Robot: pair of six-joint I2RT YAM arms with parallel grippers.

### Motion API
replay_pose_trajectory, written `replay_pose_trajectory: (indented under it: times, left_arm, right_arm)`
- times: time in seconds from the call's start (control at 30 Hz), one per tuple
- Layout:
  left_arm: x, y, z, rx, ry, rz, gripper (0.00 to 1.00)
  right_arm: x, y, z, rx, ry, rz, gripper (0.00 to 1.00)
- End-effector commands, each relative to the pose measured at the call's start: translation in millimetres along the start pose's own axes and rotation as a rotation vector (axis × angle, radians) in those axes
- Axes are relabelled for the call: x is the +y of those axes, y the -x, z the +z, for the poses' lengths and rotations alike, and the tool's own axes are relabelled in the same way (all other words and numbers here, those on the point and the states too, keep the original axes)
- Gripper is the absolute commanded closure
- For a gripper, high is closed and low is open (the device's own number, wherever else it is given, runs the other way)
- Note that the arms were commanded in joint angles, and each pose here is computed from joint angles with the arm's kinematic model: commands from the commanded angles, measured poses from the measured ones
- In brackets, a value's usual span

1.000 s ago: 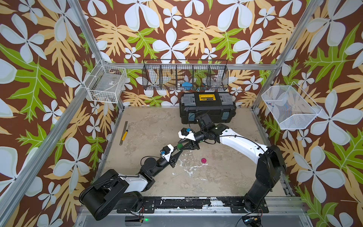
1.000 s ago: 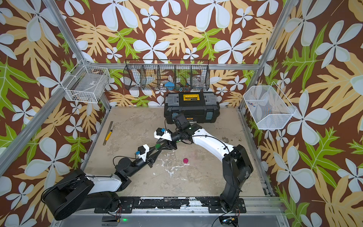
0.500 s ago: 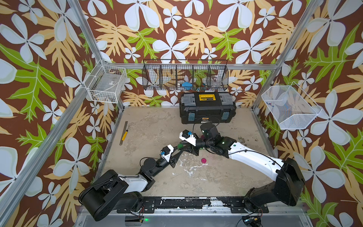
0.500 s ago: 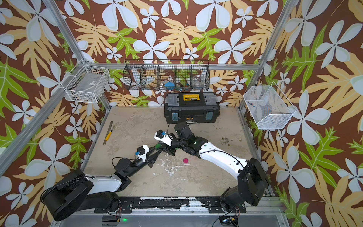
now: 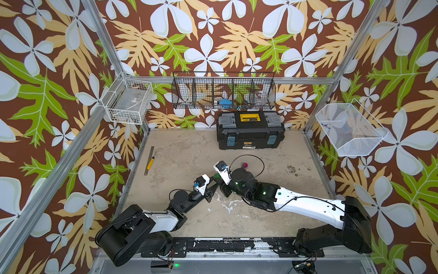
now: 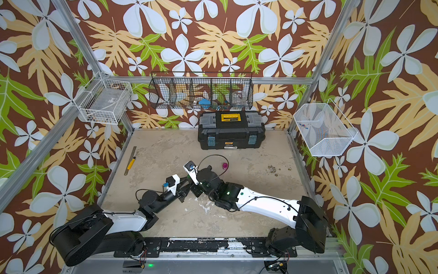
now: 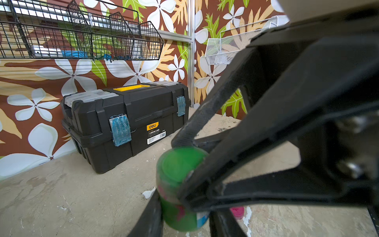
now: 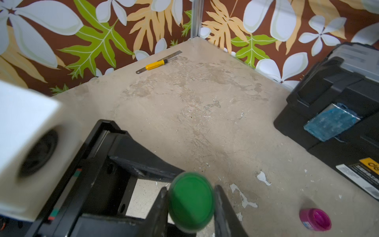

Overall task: Close the paint jar lid
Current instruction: Screw the lid onto the paint jar.

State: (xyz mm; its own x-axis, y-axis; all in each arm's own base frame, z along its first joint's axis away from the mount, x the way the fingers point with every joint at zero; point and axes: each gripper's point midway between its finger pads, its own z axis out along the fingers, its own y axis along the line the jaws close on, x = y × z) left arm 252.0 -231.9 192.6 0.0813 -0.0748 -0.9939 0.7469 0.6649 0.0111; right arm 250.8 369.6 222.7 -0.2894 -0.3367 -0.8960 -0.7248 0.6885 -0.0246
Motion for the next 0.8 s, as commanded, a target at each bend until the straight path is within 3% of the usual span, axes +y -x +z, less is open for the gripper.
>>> replay_pose_trajectory:
  times: [0.0, 0.13, 0.23, 0.3, 0.5, 0.67, 0.77]
  left_arm:
    - [1.2, 0.3, 1.2, 0.001, 0.005, 0.009, 0.88]
    - [1.4, -0.4, 0.9, 0.003, 0.006, 0.009, 0.88]
    - [1.7, -1.1, 1.4, 0.006, 0.008, 0.009, 0.88]
    - [1.6, -0.5, 1.3, 0.004, 0.007, 0.009, 0.88]
    - [1.6, -0.6, 1.3, 0.004, 0.007, 0.01, 0.88]
    - [1.3, -0.2, 1.2, 0.003, 0.006, 0.01, 0.88]
    - [1.7, 0.0, 1.1, 0.002, 0.007, 0.011, 0.88]
  right_arm:
    - [-16.5, 5.9, 0.1, -0.034, -0.128, 0.142, 0.87]
    - [-4.3, 4.2, 6.1, -0.001, -0.084, 0.111, 0.74]
    - [2.2, 9.6, 4.2, 0.022, -0.051, 0.065, 0.51]
    - [2.6, 14.2, -1.0, 0.033, -0.043, 0.014, 0.41]
    - [-15.6, 16.7, -16.3, 0.082, 0.0, -0.174, 0.29]
    - [-18.2, 21.3, -33.0, 0.054, 0.337, -0.265, 0.26]
    - [-4.8, 24.4, -42.2, 0.005, 0.509, -0.361, 0.12]
